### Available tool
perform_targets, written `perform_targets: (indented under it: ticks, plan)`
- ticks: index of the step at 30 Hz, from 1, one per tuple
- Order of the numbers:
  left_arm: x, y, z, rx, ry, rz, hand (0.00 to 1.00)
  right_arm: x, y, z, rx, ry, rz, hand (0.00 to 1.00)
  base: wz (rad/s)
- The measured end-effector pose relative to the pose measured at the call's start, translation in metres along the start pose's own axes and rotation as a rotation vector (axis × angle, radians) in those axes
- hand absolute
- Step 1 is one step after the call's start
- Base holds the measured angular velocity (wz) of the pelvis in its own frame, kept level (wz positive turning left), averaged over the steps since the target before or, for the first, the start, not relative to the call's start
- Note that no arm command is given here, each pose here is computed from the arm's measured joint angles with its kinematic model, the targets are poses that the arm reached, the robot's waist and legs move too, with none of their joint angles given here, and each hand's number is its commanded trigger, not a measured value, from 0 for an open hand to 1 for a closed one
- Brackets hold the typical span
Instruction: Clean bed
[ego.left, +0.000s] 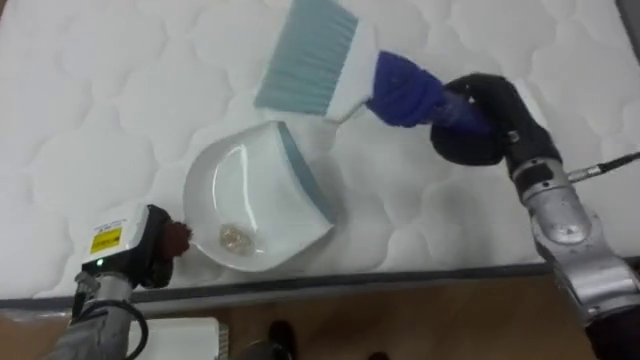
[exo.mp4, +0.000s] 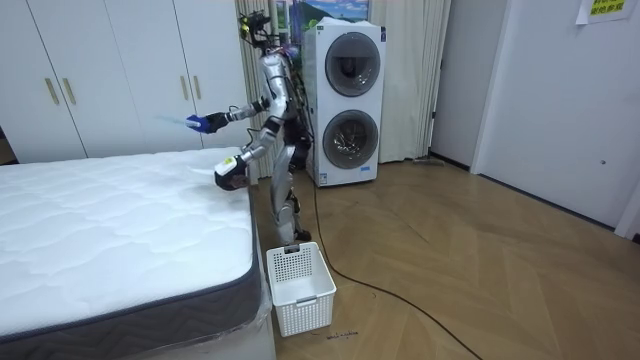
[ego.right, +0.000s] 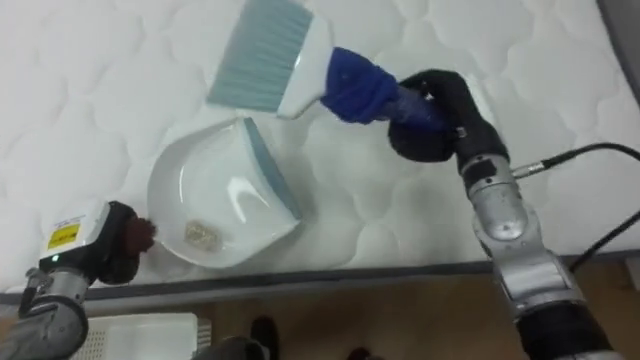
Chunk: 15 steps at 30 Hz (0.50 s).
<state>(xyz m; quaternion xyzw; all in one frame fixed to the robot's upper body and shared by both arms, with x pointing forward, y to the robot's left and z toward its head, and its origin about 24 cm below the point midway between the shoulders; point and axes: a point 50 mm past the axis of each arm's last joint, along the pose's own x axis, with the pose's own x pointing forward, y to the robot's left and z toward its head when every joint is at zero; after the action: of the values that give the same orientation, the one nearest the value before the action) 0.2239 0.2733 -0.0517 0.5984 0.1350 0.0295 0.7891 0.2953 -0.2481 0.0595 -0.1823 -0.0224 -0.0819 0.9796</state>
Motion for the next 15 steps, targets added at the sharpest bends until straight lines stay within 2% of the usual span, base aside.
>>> perform_targets:
  ticks: [3, 7, 15]
  plan:
    - [-0.004, 0.0, -0.002, -0.01, 0.005, 0.019, 1.0, -0.003, -0.012, -0.005, 0.073, 0.028, -0.103, 0.0, 0.02]
    - [-0.017, -0.013, -0.001, -0.054, 0.034, 0.001, 1.0, -0.012, -0.02, -0.016, 0.101, 0.073, -0.195, 0.0, 0.0]
    - [-0.038, -0.02, -0.013, -0.086, 0.092, -0.003, 1.0, -0.021, -0.025, -0.015, 0.185, 0.053, -0.275, 0.0, -0.01]
